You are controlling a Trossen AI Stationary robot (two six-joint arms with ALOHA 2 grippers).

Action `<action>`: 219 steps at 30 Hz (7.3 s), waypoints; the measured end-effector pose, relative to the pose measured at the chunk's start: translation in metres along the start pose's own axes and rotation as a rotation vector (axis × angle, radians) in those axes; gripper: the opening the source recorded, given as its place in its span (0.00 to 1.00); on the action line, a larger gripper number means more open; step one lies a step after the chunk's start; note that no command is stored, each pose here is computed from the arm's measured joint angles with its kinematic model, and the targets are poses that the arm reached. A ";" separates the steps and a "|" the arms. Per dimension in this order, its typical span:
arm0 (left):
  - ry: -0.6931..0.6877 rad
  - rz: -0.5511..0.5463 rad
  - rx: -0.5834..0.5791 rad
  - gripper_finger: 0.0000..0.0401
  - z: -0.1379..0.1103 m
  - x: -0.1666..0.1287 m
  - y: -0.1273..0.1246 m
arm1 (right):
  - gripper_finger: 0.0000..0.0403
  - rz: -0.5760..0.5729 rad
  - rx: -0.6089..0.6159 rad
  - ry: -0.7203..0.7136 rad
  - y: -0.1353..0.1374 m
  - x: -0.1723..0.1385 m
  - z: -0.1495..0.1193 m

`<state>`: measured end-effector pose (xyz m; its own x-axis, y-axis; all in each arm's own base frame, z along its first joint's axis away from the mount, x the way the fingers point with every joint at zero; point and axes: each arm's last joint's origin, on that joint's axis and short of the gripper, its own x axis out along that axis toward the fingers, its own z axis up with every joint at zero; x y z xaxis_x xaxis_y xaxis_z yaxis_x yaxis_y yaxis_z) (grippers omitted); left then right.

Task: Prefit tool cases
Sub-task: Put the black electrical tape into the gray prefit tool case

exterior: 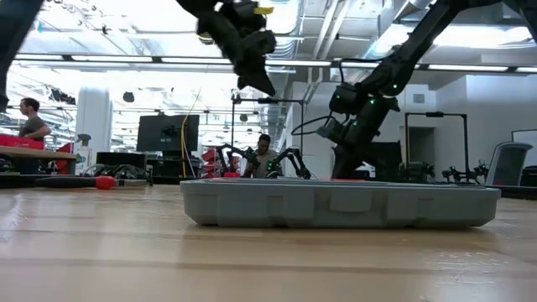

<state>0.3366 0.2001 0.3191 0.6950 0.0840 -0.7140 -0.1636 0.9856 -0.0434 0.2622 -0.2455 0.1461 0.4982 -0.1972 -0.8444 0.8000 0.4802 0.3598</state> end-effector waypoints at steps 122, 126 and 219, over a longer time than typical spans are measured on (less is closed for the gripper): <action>0.352 0.043 -0.039 0.00 -0.093 0.085 -0.182 | 0.00 0.043 -0.129 -0.213 0.138 -0.171 -0.227; 0.331 0.121 -0.037 0.00 -0.096 0.087 -0.196 | 0.00 0.069 -0.114 -0.178 0.130 -0.162 -0.250; -0.016 -0.046 -0.404 0.01 -0.121 0.087 -0.196 | 0.00 0.267 -0.023 -0.200 0.126 -0.137 -0.268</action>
<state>0.3444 -0.0036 0.1811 0.7182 0.0469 -0.6942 -0.3920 0.8517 -0.3479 0.2054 0.0709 0.2010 0.7470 -0.2248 -0.6257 0.6256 0.5561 0.5471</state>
